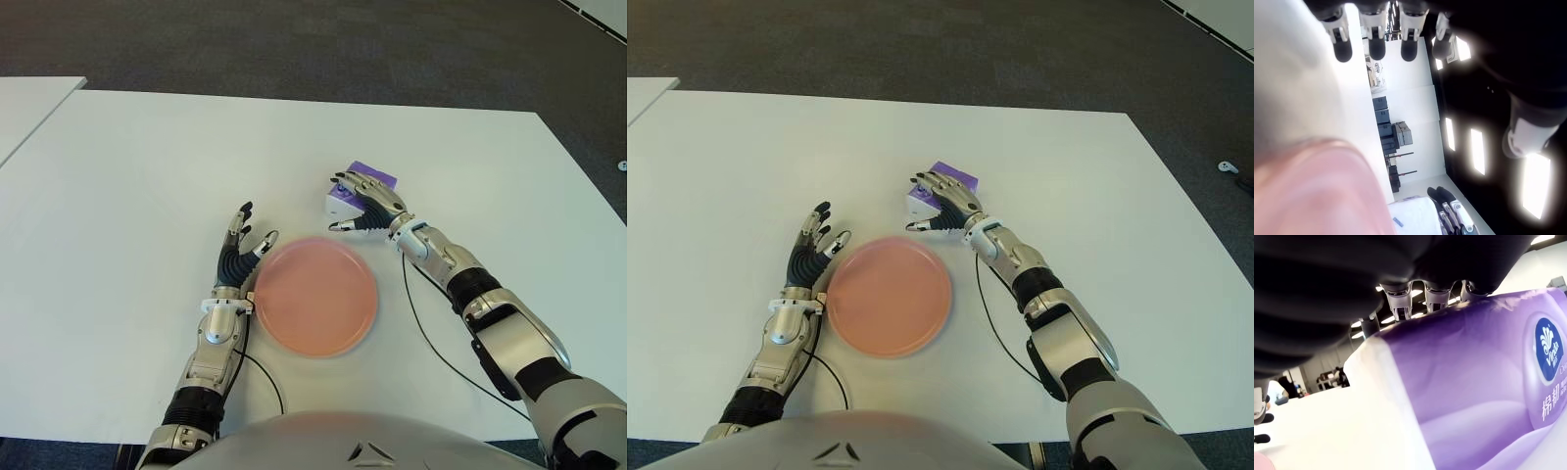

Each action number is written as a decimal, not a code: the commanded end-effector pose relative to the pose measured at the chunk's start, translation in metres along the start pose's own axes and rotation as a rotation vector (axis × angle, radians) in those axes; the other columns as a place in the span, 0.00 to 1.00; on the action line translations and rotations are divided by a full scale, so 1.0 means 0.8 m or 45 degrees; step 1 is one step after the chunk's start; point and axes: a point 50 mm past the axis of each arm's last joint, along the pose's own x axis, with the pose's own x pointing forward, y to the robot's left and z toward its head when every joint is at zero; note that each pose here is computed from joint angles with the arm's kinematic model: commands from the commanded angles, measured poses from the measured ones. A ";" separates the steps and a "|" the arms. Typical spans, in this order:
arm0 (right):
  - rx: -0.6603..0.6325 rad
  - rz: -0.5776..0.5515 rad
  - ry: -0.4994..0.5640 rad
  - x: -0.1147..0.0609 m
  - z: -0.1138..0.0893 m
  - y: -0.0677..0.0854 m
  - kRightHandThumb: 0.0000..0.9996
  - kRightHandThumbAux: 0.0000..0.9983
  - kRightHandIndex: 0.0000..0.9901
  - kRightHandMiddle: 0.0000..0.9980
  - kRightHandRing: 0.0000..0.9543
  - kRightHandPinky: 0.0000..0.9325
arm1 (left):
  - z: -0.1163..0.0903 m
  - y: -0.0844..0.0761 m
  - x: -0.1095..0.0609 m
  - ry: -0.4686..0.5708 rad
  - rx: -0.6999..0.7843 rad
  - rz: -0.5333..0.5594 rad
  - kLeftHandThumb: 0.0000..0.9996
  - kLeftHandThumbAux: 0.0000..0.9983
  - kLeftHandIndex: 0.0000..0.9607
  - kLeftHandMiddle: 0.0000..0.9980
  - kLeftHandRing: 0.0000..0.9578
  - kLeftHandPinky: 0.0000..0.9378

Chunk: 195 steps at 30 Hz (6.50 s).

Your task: Put the tissue paper into the plate.

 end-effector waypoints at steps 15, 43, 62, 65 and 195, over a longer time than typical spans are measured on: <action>-0.102 0.072 0.101 -0.008 -0.024 0.008 0.18 0.42 0.00 0.00 0.00 0.00 | -0.012 -0.001 -0.009 0.069 -0.011 -0.004 0.00 0.50 0.00 0.00 0.00 0.00; 0.057 -0.256 0.164 -0.032 -0.052 -0.067 0.28 0.41 0.00 0.00 0.00 0.00 | -0.012 0.002 -0.011 0.077 0.019 0.001 0.00 0.51 0.00 0.00 0.00 0.00; 0.095 -0.381 0.179 -0.038 -0.052 -0.092 0.23 0.36 0.00 0.00 0.00 0.00 | -0.014 0.001 -0.013 0.097 -0.013 -0.004 0.00 0.54 0.00 0.00 0.00 0.00; 0.096 -0.382 0.188 -0.038 -0.053 -0.093 0.23 0.35 0.00 0.00 0.00 0.00 | -0.015 0.001 -0.013 0.096 -0.008 -0.009 0.00 0.54 0.00 0.00 0.00 0.00; 0.065 -0.010 0.331 -0.012 -0.071 -0.044 0.23 0.35 0.00 0.00 0.00 0.00 | -0.010 0.004 -0.019 0.132 -0.003 0.036 0.00 0.53 0.00 0.00 0.00 0.00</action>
